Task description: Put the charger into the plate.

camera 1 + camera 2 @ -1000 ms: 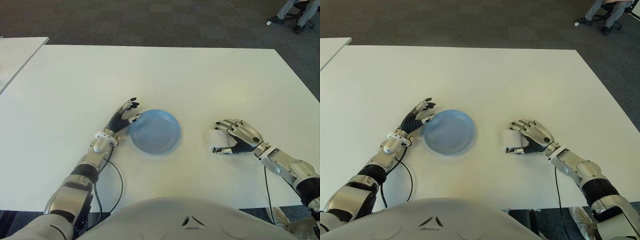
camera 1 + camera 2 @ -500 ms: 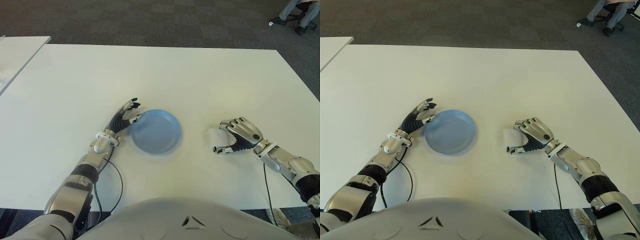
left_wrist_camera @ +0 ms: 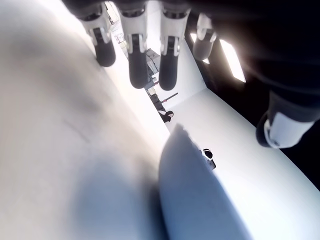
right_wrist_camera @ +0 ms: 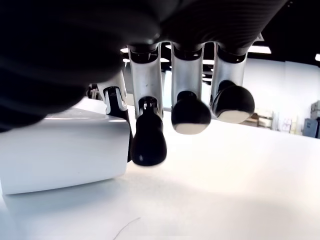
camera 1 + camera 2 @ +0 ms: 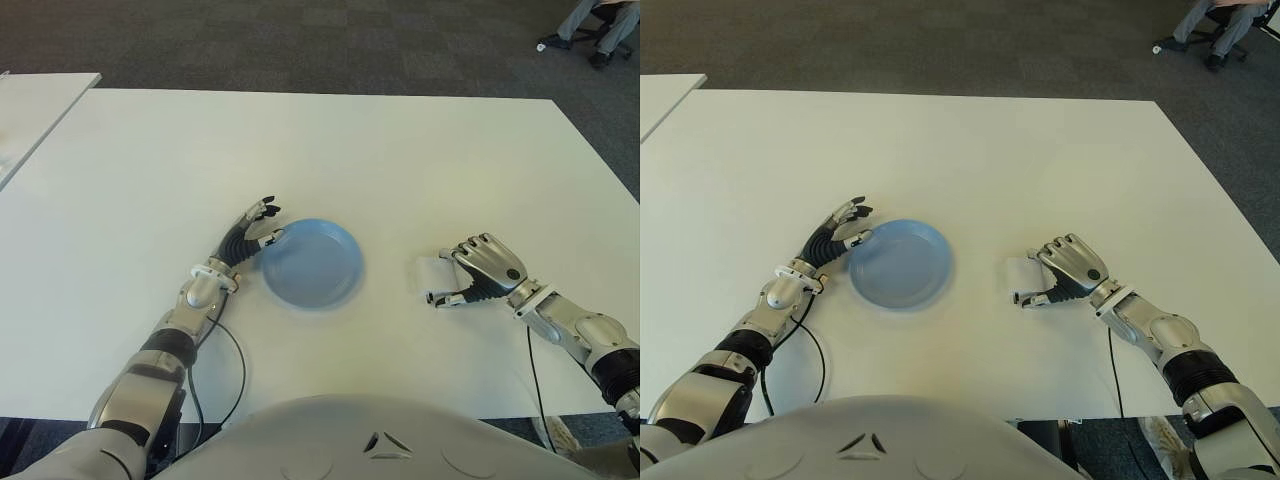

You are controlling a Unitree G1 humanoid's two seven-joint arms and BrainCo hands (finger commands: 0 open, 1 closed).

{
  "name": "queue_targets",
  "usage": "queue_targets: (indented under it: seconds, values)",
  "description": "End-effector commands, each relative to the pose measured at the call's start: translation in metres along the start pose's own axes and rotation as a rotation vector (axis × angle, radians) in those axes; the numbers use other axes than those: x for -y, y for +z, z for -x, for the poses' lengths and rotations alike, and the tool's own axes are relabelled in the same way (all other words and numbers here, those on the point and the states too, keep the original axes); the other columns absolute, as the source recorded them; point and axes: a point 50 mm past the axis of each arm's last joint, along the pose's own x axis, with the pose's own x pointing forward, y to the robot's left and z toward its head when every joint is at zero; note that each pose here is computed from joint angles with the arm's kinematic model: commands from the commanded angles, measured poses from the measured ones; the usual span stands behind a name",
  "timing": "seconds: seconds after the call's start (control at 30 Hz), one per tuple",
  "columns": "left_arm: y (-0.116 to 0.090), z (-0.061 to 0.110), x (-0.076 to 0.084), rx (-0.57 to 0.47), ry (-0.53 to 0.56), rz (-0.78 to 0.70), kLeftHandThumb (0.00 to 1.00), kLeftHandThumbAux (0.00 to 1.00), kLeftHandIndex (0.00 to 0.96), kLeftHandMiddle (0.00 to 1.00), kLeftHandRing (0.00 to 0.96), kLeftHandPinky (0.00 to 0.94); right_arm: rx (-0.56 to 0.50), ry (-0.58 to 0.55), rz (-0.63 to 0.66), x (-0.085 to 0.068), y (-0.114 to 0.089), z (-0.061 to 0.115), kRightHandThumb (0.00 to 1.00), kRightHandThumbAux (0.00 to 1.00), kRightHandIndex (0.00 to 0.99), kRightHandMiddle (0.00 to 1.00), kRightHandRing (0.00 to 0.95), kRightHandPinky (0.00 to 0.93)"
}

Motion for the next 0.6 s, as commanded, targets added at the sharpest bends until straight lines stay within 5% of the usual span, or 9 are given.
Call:
queue_targets:
  seconds: [0.03, 0.23, 0.6]
  values:
    - [-0.027, 0.025, 0.027, -0.169, -0.106, 0.032, 0.000, 0.480, 0.078, 0.222, 0.216, 0.178, -0.015, 0.091, 0.075, -0.012, -0.005, 0.013, 0.722, 0.711, 0.440, 0.892, 0.886, 0.882]
    - [-0.026, 0.024, 0.029, -0.152, -0.096, 0.028, 0.000, 0.481, 0.091, 0.227, 0.220, 0.180, -0.017, 0.011, 0.051, -0.002, -0.009, 0.005, 0.725, 0.711, 0.440, 0.904, 0.897, 0.883]
    - [-0.026, 0.021, 0.032, -0.156, -0.091, 0.012, 0.000, 0.478, 0.105, 0.234, 0.226, 0.194, 0.000, -0.227, 0.091, 0.052, -0.007, -0.028, 0.736, 0.709, 0.441, 0.896, 0.895, 0.876]
